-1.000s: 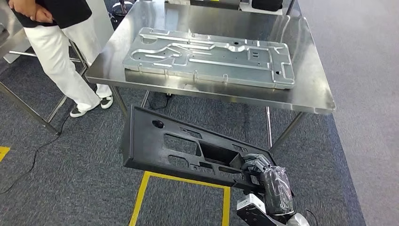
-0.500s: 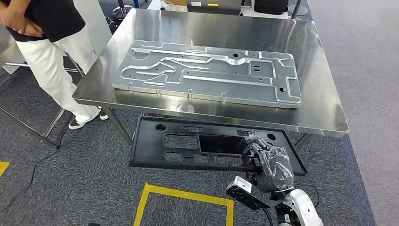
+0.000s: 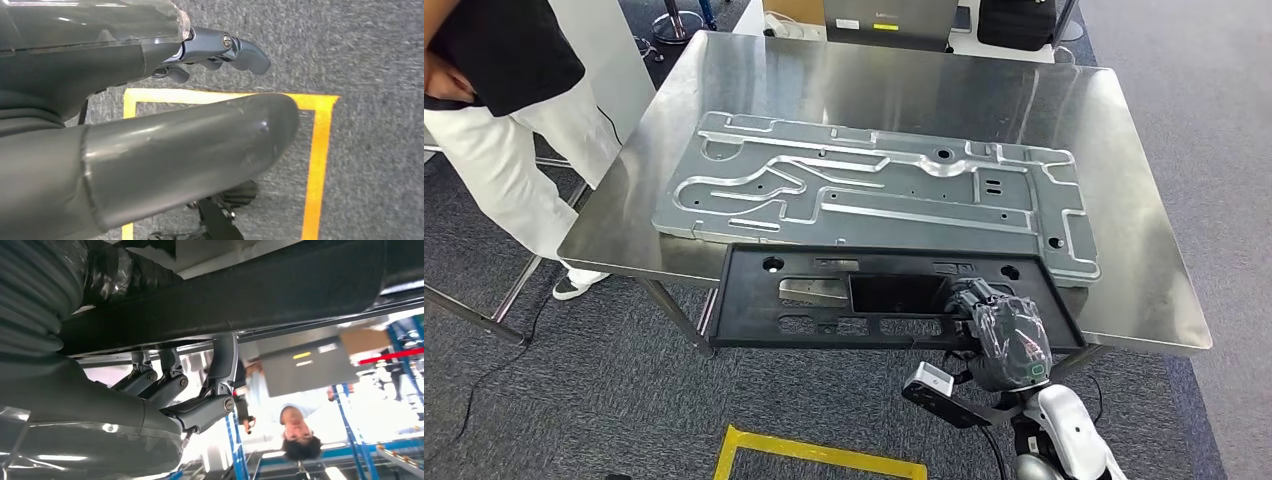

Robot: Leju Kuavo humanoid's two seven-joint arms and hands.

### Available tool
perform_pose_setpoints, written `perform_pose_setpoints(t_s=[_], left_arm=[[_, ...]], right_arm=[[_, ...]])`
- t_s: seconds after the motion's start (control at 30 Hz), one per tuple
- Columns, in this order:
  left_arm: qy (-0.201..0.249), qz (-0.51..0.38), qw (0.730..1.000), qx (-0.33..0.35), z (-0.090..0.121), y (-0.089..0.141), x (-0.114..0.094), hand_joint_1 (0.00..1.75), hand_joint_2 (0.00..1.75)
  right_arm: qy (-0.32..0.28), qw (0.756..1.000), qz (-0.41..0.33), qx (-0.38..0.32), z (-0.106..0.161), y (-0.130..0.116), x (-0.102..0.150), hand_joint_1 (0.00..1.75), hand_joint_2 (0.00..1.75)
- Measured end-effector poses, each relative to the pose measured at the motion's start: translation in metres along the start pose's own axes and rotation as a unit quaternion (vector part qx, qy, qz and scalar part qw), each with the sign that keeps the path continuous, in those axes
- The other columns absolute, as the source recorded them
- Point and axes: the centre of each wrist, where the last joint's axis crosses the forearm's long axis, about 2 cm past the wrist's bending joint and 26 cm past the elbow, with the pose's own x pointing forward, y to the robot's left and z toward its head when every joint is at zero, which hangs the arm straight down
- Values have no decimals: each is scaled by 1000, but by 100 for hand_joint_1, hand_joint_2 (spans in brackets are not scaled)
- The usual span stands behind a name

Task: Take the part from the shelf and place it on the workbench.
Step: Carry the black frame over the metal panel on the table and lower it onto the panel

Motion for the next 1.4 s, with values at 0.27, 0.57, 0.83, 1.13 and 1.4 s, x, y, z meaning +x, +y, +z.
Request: perform_pose_setpoints(t_s=[0.27,0.57,0.83,1.13,1.4], left_arm=[[4,3,1000,-4,1,-1,-1,0,0],[0,-4,1000,-13,-4,-1,7,0,0],[2,-12,1000,-13,-6,3,8,0,0],[4,-19,1000,-24,-7,-1,12,0,0],[3,-19,1000,-23,-9,-1,15,0,0]], right_arm=[[4,1000,31,-2,-11,-7,-14,175,175],[29,996,80,5,-44,-13,-41,175,175],[57,993,102,23,-61,-13,-63,175,175],[71,988,121,62,-84,-6,-76,175,175],[75,986,126,82,-97,3,-79,175,175]])
